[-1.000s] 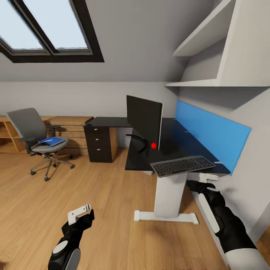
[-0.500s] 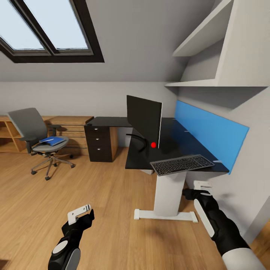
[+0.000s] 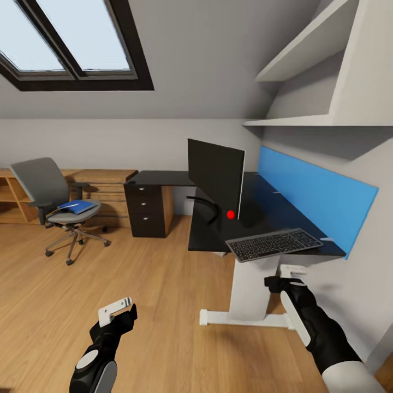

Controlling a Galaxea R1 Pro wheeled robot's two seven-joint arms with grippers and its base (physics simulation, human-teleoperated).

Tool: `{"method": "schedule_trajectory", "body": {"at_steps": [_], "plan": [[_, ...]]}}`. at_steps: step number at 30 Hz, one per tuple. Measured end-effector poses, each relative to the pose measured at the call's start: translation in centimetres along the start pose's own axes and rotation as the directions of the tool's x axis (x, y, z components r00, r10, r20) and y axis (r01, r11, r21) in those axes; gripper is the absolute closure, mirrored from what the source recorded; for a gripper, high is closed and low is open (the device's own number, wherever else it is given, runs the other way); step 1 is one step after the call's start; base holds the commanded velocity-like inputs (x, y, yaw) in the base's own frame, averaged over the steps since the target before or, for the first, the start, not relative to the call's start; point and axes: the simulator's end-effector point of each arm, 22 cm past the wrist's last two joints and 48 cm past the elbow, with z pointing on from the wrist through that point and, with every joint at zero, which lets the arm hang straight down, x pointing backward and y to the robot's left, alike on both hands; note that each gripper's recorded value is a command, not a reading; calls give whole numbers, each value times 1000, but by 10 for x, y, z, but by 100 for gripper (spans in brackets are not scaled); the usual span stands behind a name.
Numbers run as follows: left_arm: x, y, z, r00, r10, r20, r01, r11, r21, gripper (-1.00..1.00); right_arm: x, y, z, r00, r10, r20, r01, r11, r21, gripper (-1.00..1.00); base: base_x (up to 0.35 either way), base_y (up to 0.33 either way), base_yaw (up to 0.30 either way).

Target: In the bedroom, organize the workspace by keeping the computer under the desk, ensuring the monitor is on the desk, placing the keyboard on the desk next to the monitor, placing the mouse on the desk next to the keyboard, moving the folder from the swivel chair onto the desk next to the mouse, stacking the notebook on top of the folder with the pen on top of the notebook, and positioning the swivel chair next to the desk.

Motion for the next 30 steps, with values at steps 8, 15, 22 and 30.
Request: {"method": "schedule_trajectory", "body": {"at_steps": [8,15,22,30], "plan": [[-1,0,0,1000,0,2,0,1000,0,-100,13,14,2,999,-30,-25,30,999,-16,-100,81,116,0],[-1,-1,0,1000,-1,1,1,1000,1,-100,17,20,3,999,-41,-31,40,999,-21,-100,85,93,0],[0,0,0,1000,-1,0,1,1000,1,-100,16,19,2,999,-43,-28,42,999,-16,-100,158,165,0],[0,-1,0,1000,-1,-1,1,1000,2,-100,16,19,2,999,-43,-26,42,999,-15,-100,175,134,0]]}}
